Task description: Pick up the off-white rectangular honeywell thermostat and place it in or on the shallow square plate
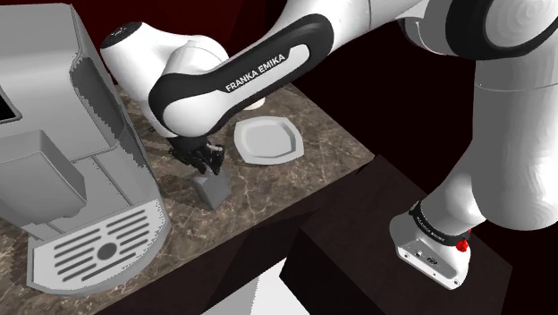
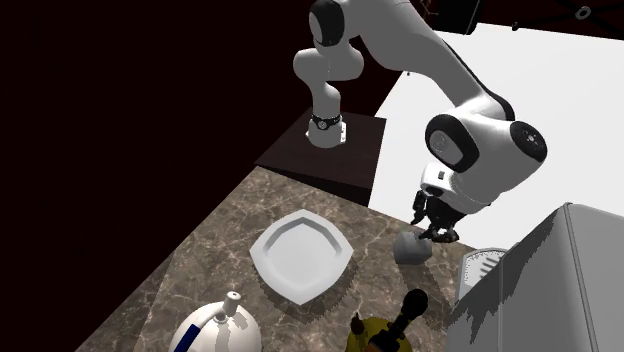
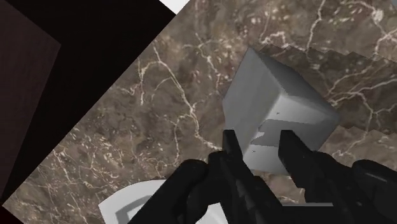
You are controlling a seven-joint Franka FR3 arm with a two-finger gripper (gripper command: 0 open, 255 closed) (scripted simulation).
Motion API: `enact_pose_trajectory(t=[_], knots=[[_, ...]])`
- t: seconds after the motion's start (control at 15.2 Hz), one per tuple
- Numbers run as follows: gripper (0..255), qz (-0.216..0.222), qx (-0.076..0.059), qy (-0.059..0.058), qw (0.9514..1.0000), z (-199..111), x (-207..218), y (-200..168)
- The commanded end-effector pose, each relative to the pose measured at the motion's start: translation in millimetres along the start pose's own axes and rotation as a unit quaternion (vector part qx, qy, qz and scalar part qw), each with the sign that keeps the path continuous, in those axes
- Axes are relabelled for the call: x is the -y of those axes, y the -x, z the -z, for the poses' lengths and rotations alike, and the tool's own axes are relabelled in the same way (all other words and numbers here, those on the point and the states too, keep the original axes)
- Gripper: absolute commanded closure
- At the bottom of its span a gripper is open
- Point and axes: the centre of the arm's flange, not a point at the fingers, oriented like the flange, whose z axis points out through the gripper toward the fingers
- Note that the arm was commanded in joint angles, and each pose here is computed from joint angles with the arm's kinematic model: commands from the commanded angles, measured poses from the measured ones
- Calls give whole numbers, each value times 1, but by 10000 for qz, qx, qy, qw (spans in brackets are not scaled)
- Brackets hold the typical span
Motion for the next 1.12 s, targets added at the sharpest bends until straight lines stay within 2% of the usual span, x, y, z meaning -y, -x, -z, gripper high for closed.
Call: enact_pose_trajectory(t=[0.0,0.07,0.13,0.59,1.06], knots=[[0,-481,297,-494,9972,-10,-14,2],[0,-959,592,-986,9887,-20,-28,5],[0,-989,611,-1017,9880,-21,-28,6],[0,-989,611,-1017,9880,-60,-20,10],[0,-989,611,-1017,9880,-60,-20,10]])
